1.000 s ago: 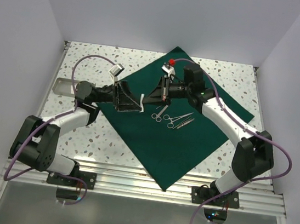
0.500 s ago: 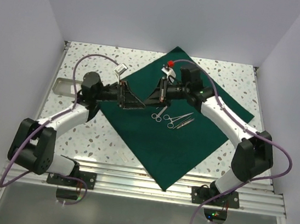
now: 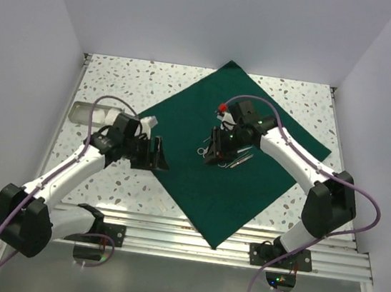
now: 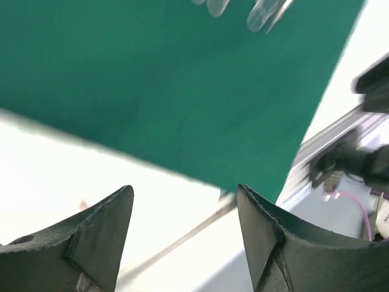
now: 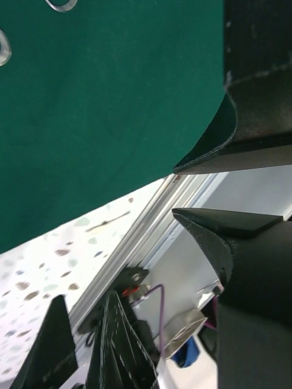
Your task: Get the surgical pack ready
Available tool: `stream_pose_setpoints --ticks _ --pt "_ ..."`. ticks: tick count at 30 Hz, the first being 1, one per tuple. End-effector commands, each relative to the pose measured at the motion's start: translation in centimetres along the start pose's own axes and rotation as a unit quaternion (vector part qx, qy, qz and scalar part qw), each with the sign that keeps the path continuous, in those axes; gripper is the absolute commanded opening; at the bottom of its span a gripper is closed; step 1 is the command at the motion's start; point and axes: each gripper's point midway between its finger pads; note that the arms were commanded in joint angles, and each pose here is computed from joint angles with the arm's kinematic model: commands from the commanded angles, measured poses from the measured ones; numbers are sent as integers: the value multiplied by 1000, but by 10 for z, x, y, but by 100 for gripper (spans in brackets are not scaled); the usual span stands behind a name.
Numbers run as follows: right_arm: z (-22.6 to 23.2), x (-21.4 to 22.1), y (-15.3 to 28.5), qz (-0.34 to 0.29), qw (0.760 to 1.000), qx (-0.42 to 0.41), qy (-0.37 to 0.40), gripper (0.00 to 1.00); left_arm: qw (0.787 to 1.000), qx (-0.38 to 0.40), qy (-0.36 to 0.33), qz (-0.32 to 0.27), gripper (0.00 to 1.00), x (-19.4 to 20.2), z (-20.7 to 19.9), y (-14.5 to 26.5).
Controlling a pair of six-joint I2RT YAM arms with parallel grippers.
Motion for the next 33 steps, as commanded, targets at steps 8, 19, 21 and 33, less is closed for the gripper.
stream_pose_setpoints --ticks 8,19,21,33 --pt "8 21 8 -10 1000 -5 28 35 974 -152 157 66 72 90 51 3" --pt "4 44 17 -11 999 0 41 35 959 -219 165 67 69 84 30 -22" --pt "3 46 20 -16 999 4 47 35 944 -274 169 79 70 92 42 -19" --pt "-7 66 26 -22 998 22 53 34 890 -420 164 65 52 99 42 -30"
Point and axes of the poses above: each gripper's point midway between its finger pads, its own y axis back along the fingers, its own z axis along the line the jaws close on, x = y × z, and after that the axes turned 14 degrees about y, right-handed
